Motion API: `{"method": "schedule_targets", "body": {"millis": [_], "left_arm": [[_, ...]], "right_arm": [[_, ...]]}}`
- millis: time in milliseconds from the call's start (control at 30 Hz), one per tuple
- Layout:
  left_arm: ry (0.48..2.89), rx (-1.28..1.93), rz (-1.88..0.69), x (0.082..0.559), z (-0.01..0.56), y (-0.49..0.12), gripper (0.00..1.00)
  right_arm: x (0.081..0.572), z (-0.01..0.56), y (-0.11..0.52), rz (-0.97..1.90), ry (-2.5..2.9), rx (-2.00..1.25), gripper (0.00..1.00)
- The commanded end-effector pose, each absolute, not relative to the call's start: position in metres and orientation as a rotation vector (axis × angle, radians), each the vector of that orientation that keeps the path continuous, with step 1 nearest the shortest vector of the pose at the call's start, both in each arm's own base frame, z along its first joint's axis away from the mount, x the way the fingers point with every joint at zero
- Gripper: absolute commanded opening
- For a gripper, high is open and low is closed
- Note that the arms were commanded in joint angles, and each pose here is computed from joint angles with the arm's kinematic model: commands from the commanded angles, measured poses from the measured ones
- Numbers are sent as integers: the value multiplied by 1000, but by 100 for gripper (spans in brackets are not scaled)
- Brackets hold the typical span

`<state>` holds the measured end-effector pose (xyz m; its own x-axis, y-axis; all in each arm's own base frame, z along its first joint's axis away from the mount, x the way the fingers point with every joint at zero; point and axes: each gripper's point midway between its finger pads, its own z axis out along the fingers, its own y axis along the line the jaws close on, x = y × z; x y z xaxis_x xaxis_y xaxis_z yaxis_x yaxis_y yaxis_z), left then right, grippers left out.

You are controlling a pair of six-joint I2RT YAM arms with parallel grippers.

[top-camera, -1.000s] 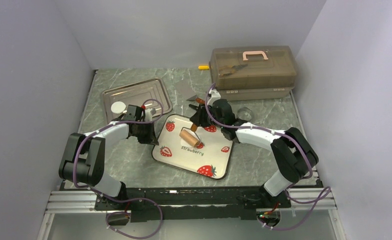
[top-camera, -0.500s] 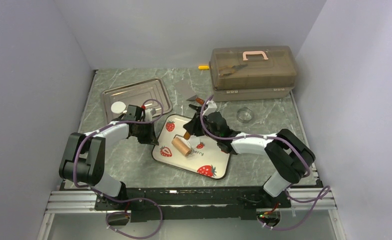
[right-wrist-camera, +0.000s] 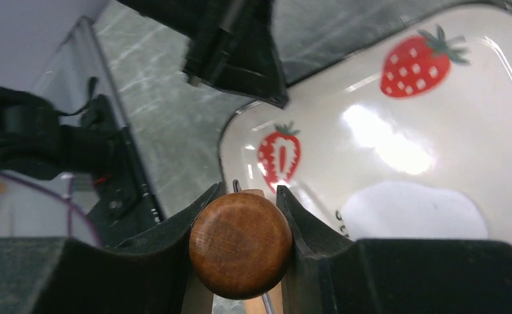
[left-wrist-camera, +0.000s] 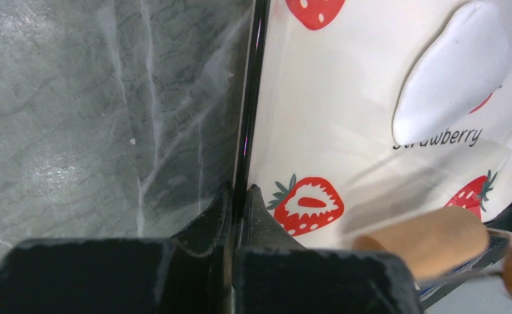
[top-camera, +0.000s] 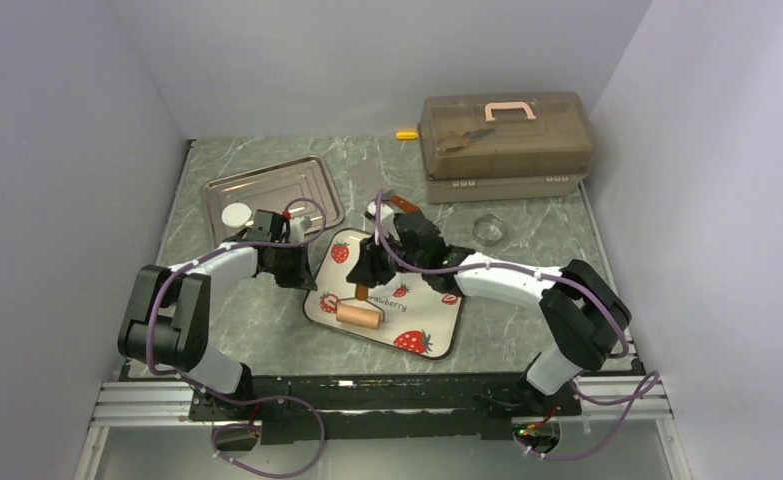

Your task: Roll out the dumpling wrappers from the dough

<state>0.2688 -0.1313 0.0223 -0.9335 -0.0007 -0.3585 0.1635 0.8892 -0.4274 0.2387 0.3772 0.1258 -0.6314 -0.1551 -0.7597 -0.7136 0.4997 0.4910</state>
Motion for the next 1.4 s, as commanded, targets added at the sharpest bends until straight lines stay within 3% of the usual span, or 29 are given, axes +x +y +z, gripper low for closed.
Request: {"method": "schedule_targets", "body": {"millis": [0,167,333,567,767,1033,1167,1367], "left_arm": [[2690,88,-593,279,22,-123,0],[2688,89,-590,280,22,-123,0],[2686,89,-590,280,23,-123,0],[2689,90,-591,280,22,-124,0],[2707,87,-608,277,18,-125,0],[2705,87,-608,278,18,-125,0],[2703,88,-608,278,18,-125,0],[2705,87,-606,278,18,-125,0]], "right_arm": [[254,226,383,1252,1789,-836,0],[312,214,337,1074,1820,-749,0],[342,158,311,1003,1919,-732,0],[288,40,272,961,2217,-621,0],[237,0,253,937,2328,-578,0],[209,2,259,734,2426,-705,0],[201,17,263,764,2402,-714,0],[203,106,301,936,2188,-845,0]]}}
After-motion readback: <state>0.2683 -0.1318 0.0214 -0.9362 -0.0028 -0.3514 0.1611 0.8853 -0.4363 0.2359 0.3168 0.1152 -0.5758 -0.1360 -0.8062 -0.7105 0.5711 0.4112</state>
